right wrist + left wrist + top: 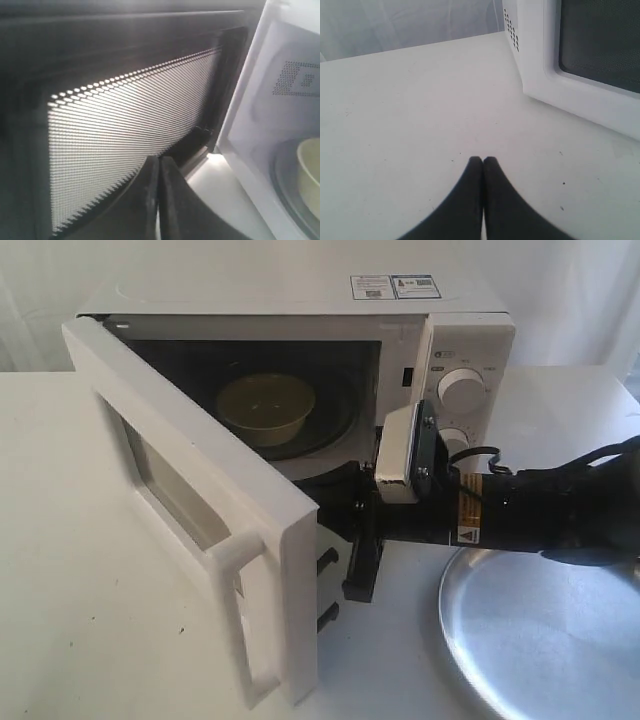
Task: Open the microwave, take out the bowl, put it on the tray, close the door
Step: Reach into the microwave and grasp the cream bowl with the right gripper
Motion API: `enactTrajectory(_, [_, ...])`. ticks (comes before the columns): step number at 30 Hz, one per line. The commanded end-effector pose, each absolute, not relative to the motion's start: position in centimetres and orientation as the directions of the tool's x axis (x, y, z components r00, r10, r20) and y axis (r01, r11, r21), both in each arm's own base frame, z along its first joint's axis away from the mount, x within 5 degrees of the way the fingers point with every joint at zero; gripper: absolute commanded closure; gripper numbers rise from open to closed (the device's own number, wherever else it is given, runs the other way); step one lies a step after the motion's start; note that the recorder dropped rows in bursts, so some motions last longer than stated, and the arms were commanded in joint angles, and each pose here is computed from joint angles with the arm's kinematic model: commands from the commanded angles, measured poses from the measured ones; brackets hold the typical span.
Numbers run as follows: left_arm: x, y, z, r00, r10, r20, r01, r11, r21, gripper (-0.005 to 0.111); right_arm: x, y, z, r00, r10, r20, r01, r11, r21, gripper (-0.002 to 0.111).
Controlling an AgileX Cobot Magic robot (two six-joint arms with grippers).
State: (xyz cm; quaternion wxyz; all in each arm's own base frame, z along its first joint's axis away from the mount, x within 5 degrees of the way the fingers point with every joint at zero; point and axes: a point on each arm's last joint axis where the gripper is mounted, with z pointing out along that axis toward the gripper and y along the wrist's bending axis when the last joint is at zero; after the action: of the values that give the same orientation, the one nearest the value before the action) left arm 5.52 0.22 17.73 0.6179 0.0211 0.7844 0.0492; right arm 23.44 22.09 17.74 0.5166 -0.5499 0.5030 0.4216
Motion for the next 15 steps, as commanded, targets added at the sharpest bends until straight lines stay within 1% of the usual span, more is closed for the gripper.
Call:
enactTrajectory(1, [5.5, 0.2, 17.8, -0.231, 0.094, -0.968, -0.024, 0.994, 0.102, 0.107, 25.0, 22.1, 18.0, 0.108, -0.153, -0.982, -0.973, 0.188, -0.136, 0.108])
enactTrajectory(5, [5.5, 0.2, 17.8, -0.231, 0.094, -0.968, -0.024, 0.994, 0.102, 0.107, 27.8, 23.6, 17.9, 0.115, -0.252, -0.961, -0.923, 0.331, -0.197, 0.108])
enactTrajectory(7, [5.5, 0.2, 17.8, -0.231, 0.094, -0.968, -0.024, 0.994, 0.102, 0.107, 29.2, 24.9, 17.8, 0.102, -0.336, -0.936, -0.903, 0.363, -0.229, 0.108])
enactTrajectory(10, [5.5, 0.2, 17.8, -0.231, 0.094, -0.968, -0.024, 0.994, 0.102, 0.107, 30.7, 27.0, 18.3, 0.115, -0.428, -0.896, -0.881, 0.373, -0.291, 0.108])
enactTrajectory(13, [5.5, 0.2, 17.8, -0.231, 0.094, -0.968, -0.024, 0.994, 0.102, 0.107, 31.3, 28.2, 19.0, 0.167, -0.482, -0.86, -0.862, 0.353, -0.365, 0.108])
enactTrajectory(15, [5.5, 0.2, 17.8, -0.231, 0.094, -0.968, -0.024, 0.994, 0.102, 0.107, 31.6, 28.4, 19.3, 0.218, -0.514, -0.83, -0.846, 0.324, -0.423, 0.102])
